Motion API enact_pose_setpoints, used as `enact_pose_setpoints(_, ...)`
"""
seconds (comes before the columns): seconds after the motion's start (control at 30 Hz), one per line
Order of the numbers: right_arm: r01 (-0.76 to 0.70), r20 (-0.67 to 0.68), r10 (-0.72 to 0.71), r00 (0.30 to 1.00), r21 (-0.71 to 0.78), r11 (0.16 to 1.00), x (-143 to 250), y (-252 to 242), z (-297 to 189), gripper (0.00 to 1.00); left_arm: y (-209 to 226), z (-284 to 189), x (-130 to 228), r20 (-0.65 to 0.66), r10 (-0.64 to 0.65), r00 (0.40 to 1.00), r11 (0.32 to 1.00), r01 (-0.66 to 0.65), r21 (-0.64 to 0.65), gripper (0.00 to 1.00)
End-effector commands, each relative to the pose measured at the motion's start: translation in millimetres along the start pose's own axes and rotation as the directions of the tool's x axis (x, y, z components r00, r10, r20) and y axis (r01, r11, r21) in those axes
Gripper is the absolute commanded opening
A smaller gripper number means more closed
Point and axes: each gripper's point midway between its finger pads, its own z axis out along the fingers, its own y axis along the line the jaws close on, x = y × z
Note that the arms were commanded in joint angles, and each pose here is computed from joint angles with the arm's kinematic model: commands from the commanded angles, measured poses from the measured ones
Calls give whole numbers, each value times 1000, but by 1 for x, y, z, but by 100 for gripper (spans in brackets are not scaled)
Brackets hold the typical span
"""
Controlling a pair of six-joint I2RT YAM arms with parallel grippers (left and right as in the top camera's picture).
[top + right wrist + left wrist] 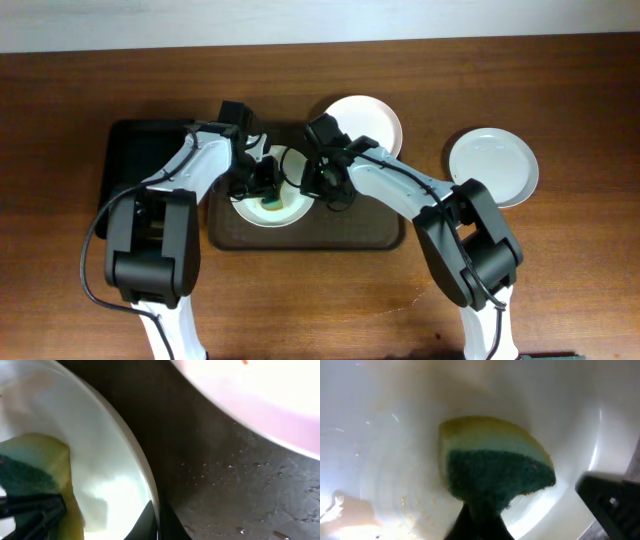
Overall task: Clean dirty plates on tray and stack at the side
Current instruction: 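Scrub the second plate with the sponge in the left gripper, then lift the second plate with the right gripper and stack it on the first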
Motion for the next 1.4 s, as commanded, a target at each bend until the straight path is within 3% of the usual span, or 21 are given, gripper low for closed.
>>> enact_pose_setpoints(0.0, -18, -9, 18, 1000, 44, 999, 4, -13, 11, 4, 111, -22, -15, 219, -124, 968, 780, 231, -581, 1)
enact_pose_setpoints(0.07, -18, -8, 18, 1000, 43, 999, 4, -13, 11, 4, 126, -36, -25, 298, -100, 949, 707, 278, -650, 1)
enact_pose_setpoints(0.13, -17, -9, 18, 1000, 43, 999, 4, -13, 11, 4, 128, -41, -34, 337, -80, 938, 694, 296, -657, 1)
enact_pose_setpoints(0.17, -17, -8, 18, 1000, 43, 999, 4, -13, 11, 4, 126, -40, -36, 343, -81, 936, 703, 297, -646, 0)
enact_pose_setpoints(0.23, -17, -9, 17, 1000, 43, 999, 4, -13, 11, 4, 83, -27, -43, 234, -45, 971, 865, 155, -477, 1)
enact_pose_setpoints(0.3, -17, -9, 18, 1000, 44, 999, 4, -13, 11, 4, 40, -48, -55, 186, 16, 982, 946, 45, -321, 1)
enact_pose_setpoints(0.47, -13, -8, 14, 1000, 43, 999, 4, -13, 11, 4, 35, -153, -110, 366, -7, 931, 958, 111, -266, 0)
enact_pose_setpoints(0.53, -12, 10, 12, 1000, 48, 999, 0, -13, 11, 17, 44, -156, -109, 368, -25, 930, 955, 131, -267, 1)
enact_pose_setpoints(0.6, -9, 48, 6, 999, 56, 998, -7, -14, 12, 18, 49, -157, -106, 358, -37, 933, 952, 141, -270, 0)
enact_pose_setpoints(0.63, -8, 54, 5, 999, 54, 999, -9, -13, 14, 18, 49, -157, -106, 358, -37, 933, 953, 141, -270, 0)
enact_pose_setpoints(0.7, -5, 22, 4, 1000, 35, 999, -4, -12, 20, 4, 49, -157, -106, 358, -37, 933, 952, 142, -270, 1)
enact_pose_setpoints(0.73, 27, 8, -27, 1000, 9, 1000, -2, -6, 17, 4, 49, -156, -106, 358, -38, 933, 952, 142, -270, 1)
enact_pose_setpoints(0.83, 166, 70, -163, 984, -40, 985, -18, 15, -36, 4, 50, -154, -105, 351, -40, 935, 952, 143, -271, 1)
enact_pose_setpoints(0.93, 235, 199, -238, 951, 39, 971, -34, 18, -100, 4, 51, -151, -105, 345, -42, 937, 951, 143, -272, 1)
enact_pose_setpoints(1.03, 238, 301, -295, 907, 214, 948, -49, -1, -145, 4, 51, -151, -105, 346, -42, 937, 951, 143, -272, 1)
enact_pose_setpoints(1.17, 185, 400, -426, 811, 515, 837, -62, -18, -184, 4, 51, -151, -105, 345, -43, 938, 951, 143, -273, 2)
enact_pose_setpoints(1.3, 89, 472, -661, 583, 772, 629, -44, 11, -228, 4, 51, -151, -105, 345, -42, 938, 951, 143, -273, 2)
enact_pose_setpoints(1.37, 41, 484, -711, 510, 812, 582, -35, 22, -242, 4, 51, -151, -105, 344, -43, 938, 951, 143, -272, 2)
